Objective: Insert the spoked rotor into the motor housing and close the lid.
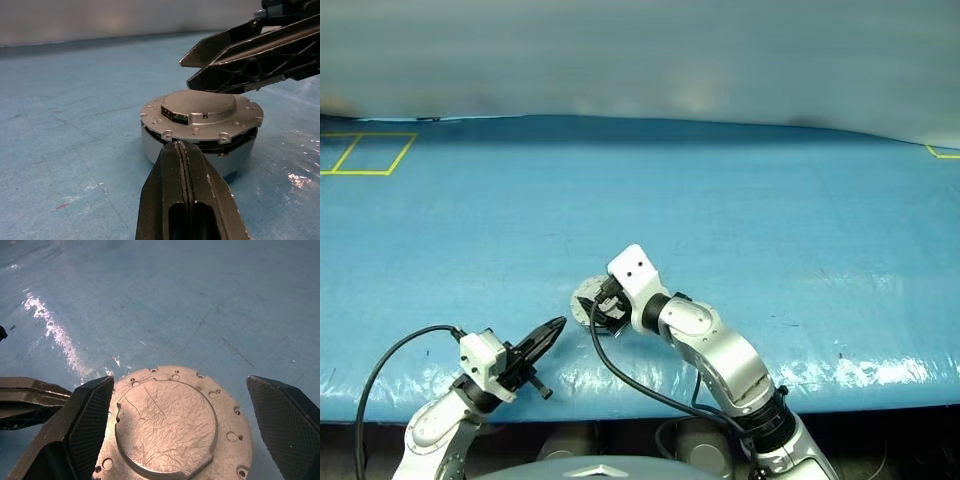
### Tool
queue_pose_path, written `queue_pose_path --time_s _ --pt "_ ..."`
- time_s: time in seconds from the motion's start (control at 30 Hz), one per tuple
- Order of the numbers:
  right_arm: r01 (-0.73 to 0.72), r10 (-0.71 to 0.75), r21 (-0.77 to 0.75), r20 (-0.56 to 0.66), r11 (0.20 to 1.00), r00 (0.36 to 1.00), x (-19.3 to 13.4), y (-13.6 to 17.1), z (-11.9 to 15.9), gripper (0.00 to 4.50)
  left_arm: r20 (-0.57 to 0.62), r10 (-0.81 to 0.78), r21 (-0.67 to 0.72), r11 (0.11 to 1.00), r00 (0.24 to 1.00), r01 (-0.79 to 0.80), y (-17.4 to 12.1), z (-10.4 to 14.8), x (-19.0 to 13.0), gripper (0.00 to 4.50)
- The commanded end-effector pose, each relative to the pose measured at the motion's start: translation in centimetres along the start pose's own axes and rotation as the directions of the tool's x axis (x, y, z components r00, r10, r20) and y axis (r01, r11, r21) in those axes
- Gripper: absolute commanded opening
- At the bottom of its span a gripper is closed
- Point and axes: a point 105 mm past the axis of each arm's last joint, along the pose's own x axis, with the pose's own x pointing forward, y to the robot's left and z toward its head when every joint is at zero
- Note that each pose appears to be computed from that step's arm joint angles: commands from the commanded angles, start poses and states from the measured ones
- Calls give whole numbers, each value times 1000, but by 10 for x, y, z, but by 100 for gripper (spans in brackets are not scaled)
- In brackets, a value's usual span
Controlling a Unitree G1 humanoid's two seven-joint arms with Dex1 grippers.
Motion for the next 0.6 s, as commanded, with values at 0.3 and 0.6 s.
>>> queue_pose_path --time_s 0.3,0.6 --pt "-31 31 -37 6 999 1000 5 5 -4 446 35 26 12 1000 999 -27 2 6 3 0" --pt "-58 57 -76 -8 995 998 4 10 -9 446 28 43 1 999 999 -43 4 5 3 0"
